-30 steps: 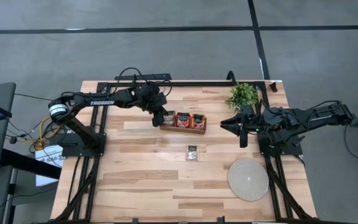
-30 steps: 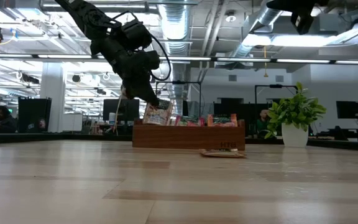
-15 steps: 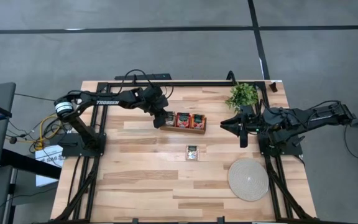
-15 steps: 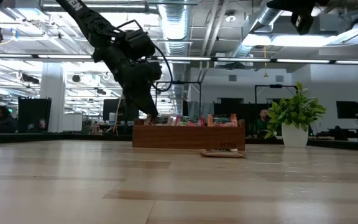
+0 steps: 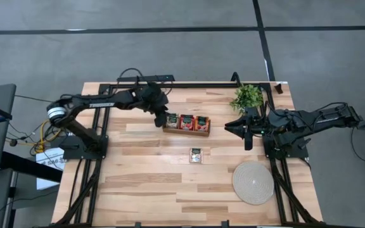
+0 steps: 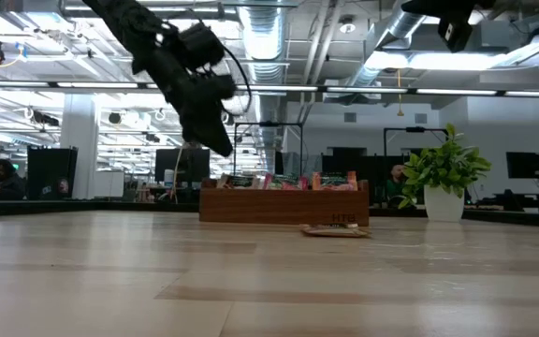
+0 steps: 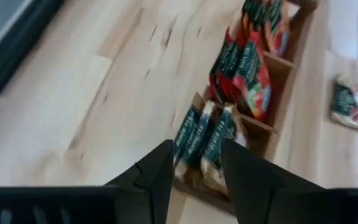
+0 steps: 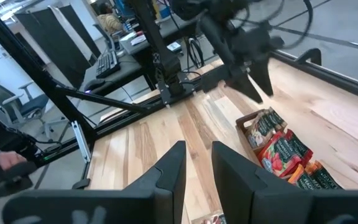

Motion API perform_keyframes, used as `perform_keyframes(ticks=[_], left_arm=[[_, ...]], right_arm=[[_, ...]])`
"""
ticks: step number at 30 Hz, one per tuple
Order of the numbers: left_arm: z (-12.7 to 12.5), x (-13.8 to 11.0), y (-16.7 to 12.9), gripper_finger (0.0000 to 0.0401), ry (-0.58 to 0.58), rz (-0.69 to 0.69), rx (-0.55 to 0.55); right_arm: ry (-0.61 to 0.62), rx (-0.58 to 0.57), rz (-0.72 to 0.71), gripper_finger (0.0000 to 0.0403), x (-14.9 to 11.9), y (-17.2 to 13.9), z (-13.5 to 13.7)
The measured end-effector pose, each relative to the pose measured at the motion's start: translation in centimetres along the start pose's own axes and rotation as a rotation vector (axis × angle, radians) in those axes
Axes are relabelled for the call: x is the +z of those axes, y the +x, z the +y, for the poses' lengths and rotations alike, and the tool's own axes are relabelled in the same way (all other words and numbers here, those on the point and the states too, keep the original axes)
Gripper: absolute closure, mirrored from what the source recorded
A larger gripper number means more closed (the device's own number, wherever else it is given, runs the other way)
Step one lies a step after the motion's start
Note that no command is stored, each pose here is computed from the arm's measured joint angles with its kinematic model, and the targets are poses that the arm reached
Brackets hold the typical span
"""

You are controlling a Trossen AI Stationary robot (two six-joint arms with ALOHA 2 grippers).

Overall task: Pick & Place Tea
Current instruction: Put the brown tea bag into the left section of the wooden organizer

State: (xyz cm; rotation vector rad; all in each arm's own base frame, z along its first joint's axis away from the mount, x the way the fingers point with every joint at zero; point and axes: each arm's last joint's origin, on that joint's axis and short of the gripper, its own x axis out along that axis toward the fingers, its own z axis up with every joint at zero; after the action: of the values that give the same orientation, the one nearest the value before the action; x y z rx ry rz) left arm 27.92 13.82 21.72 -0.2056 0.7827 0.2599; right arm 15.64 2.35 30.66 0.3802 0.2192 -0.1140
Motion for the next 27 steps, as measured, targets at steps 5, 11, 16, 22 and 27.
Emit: perform_keyframes(ticks=[5, 11, 16, 22, 27], left_arm=[[-1.0, 0.5, -3.7, 0.0272, -0.015, -0.036, -0.013], [-3.0, 0.7, -8.0, 0.0272, -0.143, -0.103, -0.059], [-4.5, 0.3, -10.7, 0.0272, -0.162, -0.136, -0.101], [-5.6, -0.4, -11.6, 0.0272, -0.218, -0.088, -0.119], [-6.3, -1.1, -11.4, 0.0272, -0.22, -0.024, -0.103]], right_arm=[[0.0, -0.005, 0.002, 0.0331, 0.0, 0.0, 0.0], [0.016, 0.002, 0.033, 0.0331, -0.3, 1.6, 0.4], [-0.055, 0.052, 0.243, 0.0331, -1.8, 5.4, 1.6], [-0.111, -0.036, 0.528, 0.0331, -4.7, 9.6, 1.7], [-0.118, -0.059, 0.655, 0.0331, -6.1, 12.2, 1.8]])
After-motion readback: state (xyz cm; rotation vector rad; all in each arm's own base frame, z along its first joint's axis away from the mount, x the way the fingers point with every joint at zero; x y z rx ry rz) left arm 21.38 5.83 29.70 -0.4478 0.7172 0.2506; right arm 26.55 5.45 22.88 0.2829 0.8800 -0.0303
